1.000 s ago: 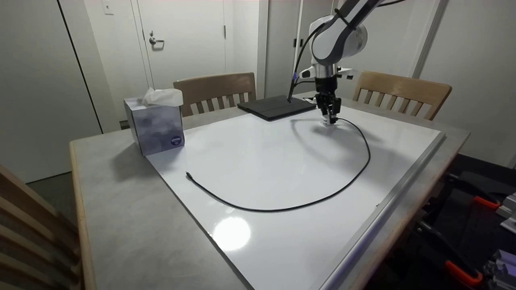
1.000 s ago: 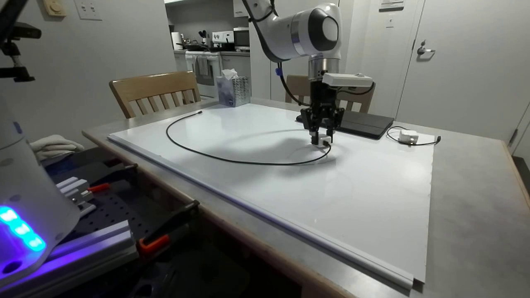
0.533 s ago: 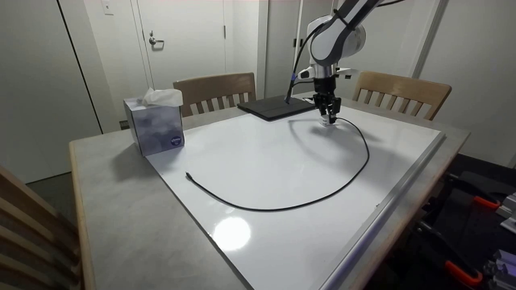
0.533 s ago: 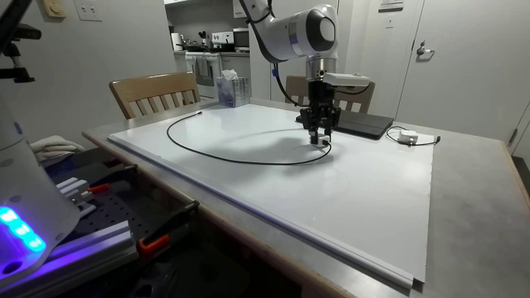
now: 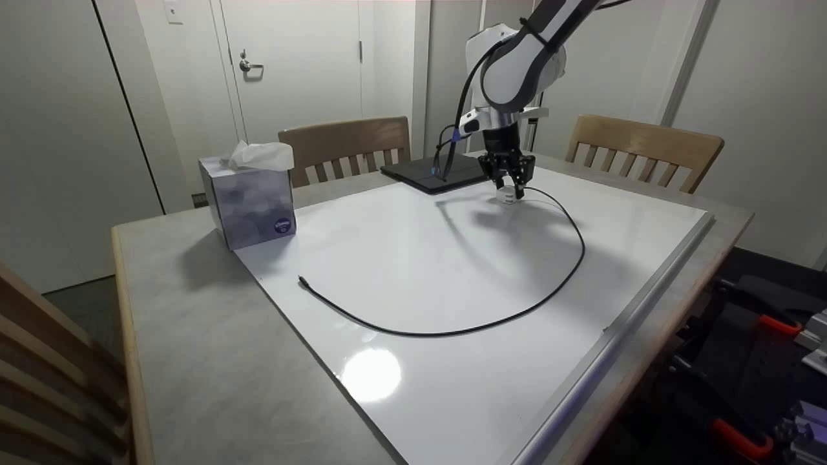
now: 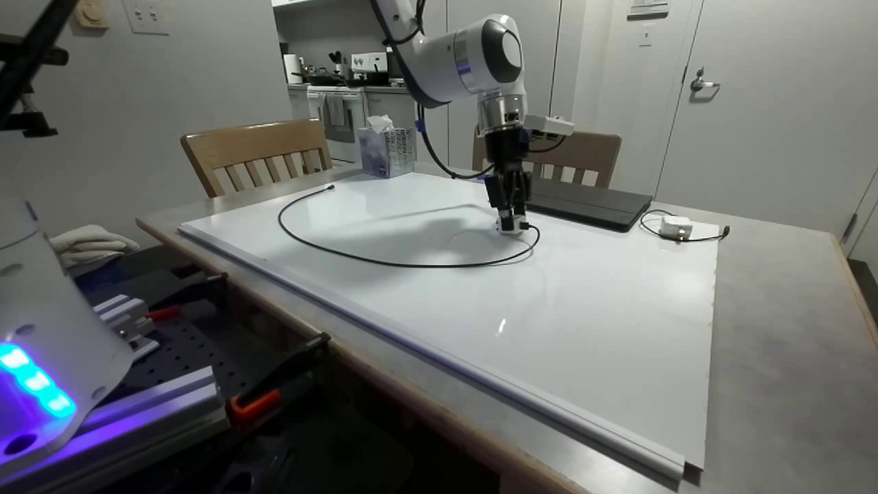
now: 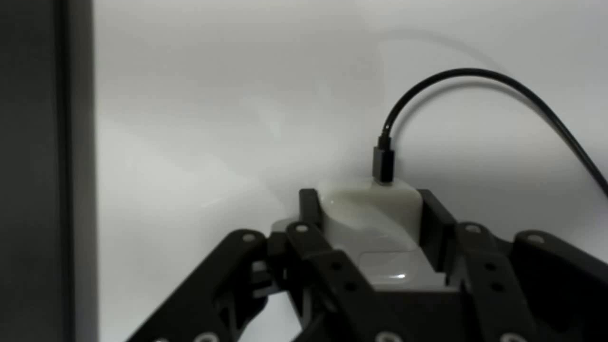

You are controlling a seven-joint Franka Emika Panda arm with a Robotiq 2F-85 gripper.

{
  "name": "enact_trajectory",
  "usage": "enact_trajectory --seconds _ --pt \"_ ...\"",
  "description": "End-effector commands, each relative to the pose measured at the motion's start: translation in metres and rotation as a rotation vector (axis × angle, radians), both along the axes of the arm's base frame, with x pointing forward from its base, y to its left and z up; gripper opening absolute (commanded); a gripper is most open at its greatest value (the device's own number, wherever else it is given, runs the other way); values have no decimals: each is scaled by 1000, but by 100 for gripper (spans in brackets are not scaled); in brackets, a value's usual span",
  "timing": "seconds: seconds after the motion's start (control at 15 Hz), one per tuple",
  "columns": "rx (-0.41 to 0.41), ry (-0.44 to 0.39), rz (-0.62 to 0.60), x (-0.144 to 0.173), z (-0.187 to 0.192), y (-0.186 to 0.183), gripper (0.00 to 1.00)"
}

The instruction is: Wind the charger on the table

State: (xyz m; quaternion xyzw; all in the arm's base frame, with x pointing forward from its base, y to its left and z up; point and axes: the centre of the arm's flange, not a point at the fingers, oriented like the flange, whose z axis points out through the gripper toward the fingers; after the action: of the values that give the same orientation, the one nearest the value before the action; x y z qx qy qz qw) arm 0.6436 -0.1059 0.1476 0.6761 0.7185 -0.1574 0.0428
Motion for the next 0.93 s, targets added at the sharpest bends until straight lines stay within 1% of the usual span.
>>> enact_trajectory --seconds 0.0,0.07,0.27,0.47,0.53,0.6,0.73,0.87 --pt "23 4 195 -12 0 27 27" --pt "26 6 245 -10 0 36 27" --pt "72 9 391 -9 -1 73 27" --pt "139 60 521 -15 3 108 27" --pt "166 66 566 -17 5 114 27" --pt "110 43 492 0 2 104 52" --pt "135 54 538 -3 2 116 52" --pt "140 57 547 -4 2 117 52"
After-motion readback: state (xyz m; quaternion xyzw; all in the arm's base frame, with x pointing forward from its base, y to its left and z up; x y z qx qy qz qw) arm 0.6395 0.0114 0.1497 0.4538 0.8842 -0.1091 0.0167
